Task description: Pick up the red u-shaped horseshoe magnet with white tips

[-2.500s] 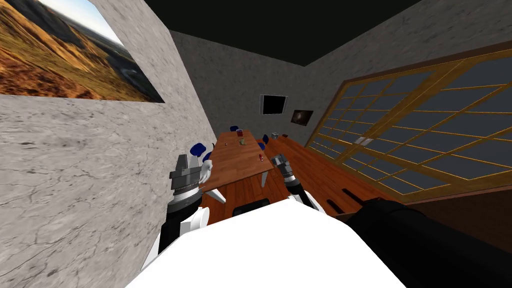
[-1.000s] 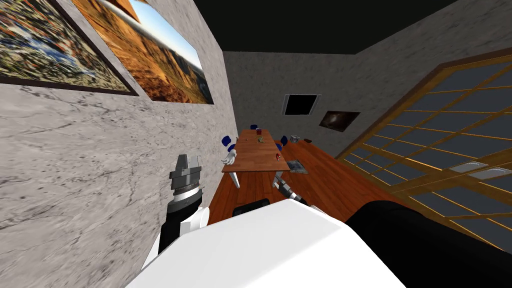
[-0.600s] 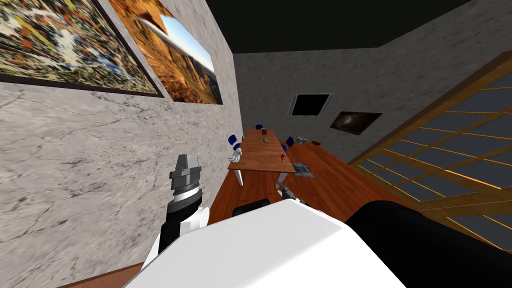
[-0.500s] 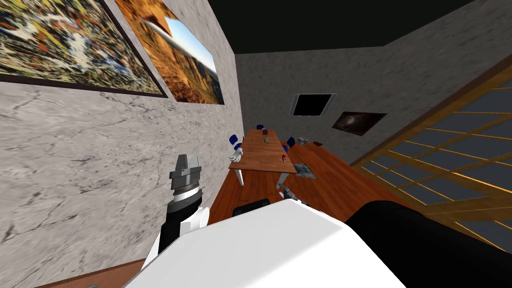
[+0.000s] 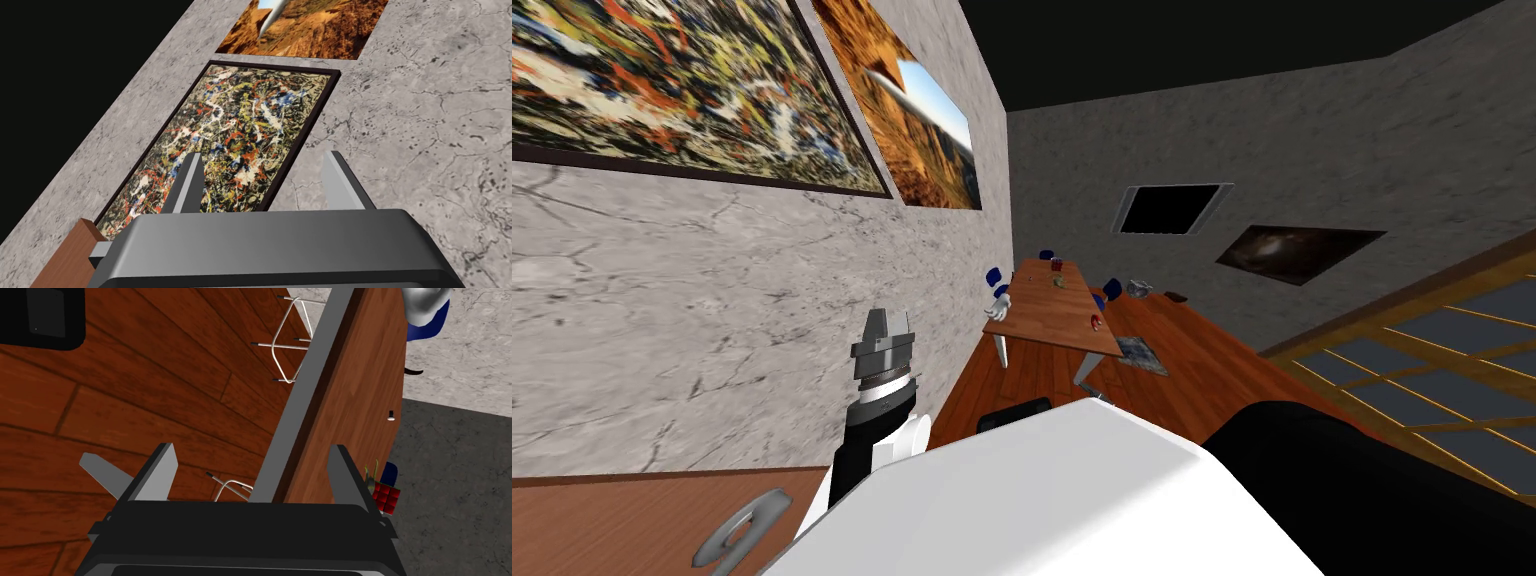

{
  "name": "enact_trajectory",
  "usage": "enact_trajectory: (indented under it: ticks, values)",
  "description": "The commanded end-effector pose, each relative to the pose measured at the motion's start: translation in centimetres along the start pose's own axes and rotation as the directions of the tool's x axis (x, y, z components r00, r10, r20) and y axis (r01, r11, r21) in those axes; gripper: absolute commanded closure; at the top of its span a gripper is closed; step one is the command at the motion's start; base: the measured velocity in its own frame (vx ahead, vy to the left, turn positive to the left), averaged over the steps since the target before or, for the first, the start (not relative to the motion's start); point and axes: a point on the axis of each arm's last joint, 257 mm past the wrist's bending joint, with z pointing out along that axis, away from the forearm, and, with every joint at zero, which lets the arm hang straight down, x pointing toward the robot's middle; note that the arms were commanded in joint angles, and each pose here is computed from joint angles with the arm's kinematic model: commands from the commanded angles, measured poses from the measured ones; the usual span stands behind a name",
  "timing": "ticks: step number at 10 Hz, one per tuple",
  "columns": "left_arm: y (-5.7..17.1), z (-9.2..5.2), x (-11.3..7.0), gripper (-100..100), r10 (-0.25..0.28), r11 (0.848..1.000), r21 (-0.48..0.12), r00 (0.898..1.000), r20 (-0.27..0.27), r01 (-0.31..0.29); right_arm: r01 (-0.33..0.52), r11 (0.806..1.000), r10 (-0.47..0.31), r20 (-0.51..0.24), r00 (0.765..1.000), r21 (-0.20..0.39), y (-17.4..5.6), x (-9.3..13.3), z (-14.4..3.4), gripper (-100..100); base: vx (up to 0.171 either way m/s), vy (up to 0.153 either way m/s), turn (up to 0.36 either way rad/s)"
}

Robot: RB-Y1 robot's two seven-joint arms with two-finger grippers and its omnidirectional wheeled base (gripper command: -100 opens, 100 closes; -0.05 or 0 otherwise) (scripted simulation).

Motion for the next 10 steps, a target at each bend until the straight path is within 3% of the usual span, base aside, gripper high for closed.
enact_trajectory:
  ticks: [1,4,6,7,8,9,10]
  values:
    - [0.0,0.0,0.0,0,0.0,1.0,0.0,1.0,0.0,0.0,0.002,0.999,-0.002,0.003,1.0,0.052,-2.0,-0.7,-1.3,-100,0.005,0.013,0.179]
    - [0.0,0.0,0.0,0,0.0,1.0,0.0,1.0,0.0,0.0,0.009,0.981,-0.009,-0.001,1.0,0.193,-6.7,-2.7,-4.5,-100,0.013,0.008,0.258]
    - [0.0,0.0,0.0,0,0.0,1.0,0.0,1.0,0.0,0.0,0.011,0.977,-0.014,0.011,1.0,0.212,-7.5,-3.4,-5.0,-100,0.009,-0.001,0.085]
    - [0.0,0.0,0.0,0,0.0,1.0,0.0,1.0,0.0,0.0,0.016,0.961,-0.02,0.012,1.0,0.276,-9.4,-4.5,-6.8,-100,0.009,0.006,0.307]
    - [0.0,0.0,0.0,0,0.0,1.0,0.0,1.0,0.0,0.0,0.017,0.958,-0.023,0.019,1.0,0.286,-9.8,-4.9,-7.2,-100,0.015,-0.008,0.178]
    - [0.0,0.0,0.0,0,0.0,1.0,0.0,1.0,0.0,0.0,0.022,0.941,-0.029,0.016,0.999,0.339,-11.1,-5.9,-8.8,-100,0.019,-0.013,0.295]
    - [0.0,0.0,0.0,0,0.0,1.0,0.0,1.0,0.0,0.0,0.023,0.935,-0.035,0.027,0.999,0.355,-11.8,-6.5,-9.4,-100,0.019,-0.015,0.169]
